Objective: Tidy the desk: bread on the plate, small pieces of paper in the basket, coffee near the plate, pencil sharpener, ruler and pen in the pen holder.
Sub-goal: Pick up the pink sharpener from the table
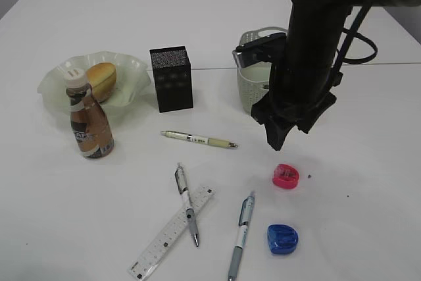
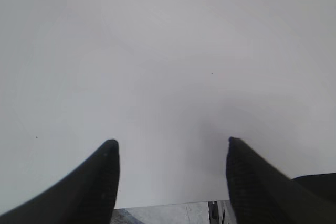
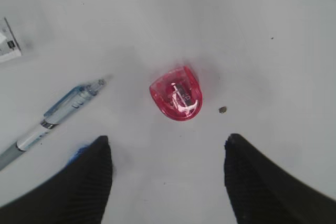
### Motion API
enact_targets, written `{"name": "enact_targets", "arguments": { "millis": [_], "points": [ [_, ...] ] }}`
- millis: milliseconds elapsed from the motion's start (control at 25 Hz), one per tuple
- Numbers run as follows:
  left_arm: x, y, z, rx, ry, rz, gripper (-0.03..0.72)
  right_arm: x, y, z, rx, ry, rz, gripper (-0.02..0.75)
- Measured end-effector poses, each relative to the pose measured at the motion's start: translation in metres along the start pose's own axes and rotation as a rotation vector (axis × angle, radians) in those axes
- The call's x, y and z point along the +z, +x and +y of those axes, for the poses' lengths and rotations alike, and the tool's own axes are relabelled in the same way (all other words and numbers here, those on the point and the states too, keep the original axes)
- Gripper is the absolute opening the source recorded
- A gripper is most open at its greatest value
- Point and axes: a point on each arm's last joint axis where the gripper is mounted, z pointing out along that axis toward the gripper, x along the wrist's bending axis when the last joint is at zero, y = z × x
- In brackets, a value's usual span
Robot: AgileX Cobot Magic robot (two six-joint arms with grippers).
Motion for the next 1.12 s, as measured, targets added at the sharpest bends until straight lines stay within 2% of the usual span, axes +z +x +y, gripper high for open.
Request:
{"name": "enact_targets", "arguments": {
  "millis": [520,760,1120],
  "points": [
    [0.0,0.0,0.0,0.023,0.0,0.0,0.47,0.032,-0.003,0.006,-0.204,0.069,0.005,0.491],
    [0.0,0.0,0.0,0.023,0.0,0.0,0.47,0.055,-0.004,0.008,-0.245,0.124,0.014,0.493],
    [0.0,0.0,0.0,0.023,0.0,0.0,0.47,0.064,-0.005,0.008,-0.288,0.146,0.012,0.492]
  ]
}}
